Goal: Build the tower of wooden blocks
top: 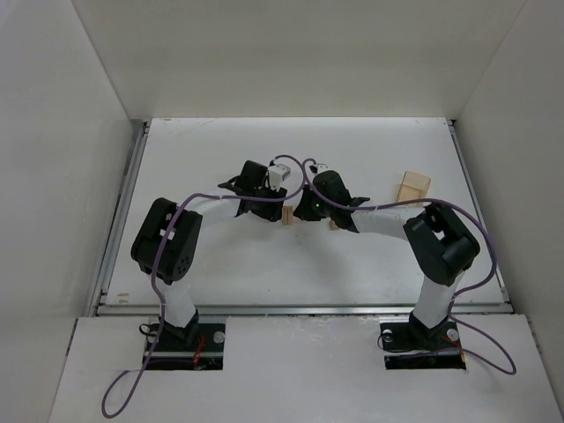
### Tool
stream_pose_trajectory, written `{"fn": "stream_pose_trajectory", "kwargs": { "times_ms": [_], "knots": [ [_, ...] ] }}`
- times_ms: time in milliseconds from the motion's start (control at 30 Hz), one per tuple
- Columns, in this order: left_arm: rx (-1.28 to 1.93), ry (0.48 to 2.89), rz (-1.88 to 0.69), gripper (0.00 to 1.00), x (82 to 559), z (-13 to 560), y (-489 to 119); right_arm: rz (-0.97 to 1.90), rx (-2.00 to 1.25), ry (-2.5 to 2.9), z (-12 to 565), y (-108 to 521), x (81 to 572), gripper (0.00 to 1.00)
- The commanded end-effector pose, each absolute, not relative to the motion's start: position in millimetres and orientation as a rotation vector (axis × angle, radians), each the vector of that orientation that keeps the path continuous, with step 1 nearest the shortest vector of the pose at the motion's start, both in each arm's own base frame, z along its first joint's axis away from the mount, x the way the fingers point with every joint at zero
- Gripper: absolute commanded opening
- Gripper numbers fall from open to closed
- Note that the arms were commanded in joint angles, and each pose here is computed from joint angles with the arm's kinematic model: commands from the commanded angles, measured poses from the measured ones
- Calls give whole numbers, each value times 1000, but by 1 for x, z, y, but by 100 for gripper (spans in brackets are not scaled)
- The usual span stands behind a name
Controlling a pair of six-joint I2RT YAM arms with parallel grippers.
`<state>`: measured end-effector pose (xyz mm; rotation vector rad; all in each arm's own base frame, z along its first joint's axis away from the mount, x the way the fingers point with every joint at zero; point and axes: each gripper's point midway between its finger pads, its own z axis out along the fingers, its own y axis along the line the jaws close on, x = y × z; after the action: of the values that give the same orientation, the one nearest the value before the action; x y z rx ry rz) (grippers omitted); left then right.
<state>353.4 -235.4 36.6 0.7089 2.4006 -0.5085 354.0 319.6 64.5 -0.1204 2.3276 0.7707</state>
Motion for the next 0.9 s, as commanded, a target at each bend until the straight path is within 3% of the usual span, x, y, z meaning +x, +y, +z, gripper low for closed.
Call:
{"fn": "stream_pose_trajectory", "kwargs": {
  "times_ms": [0,867],
  "knots": [
    [707,2333,-512,42,368,57,-244,797,-114,2277,79,325,356,0],
    [709,2332,-486,44,374,52,-243,835,-106,2267,83,329,356,0]
  ]
}}
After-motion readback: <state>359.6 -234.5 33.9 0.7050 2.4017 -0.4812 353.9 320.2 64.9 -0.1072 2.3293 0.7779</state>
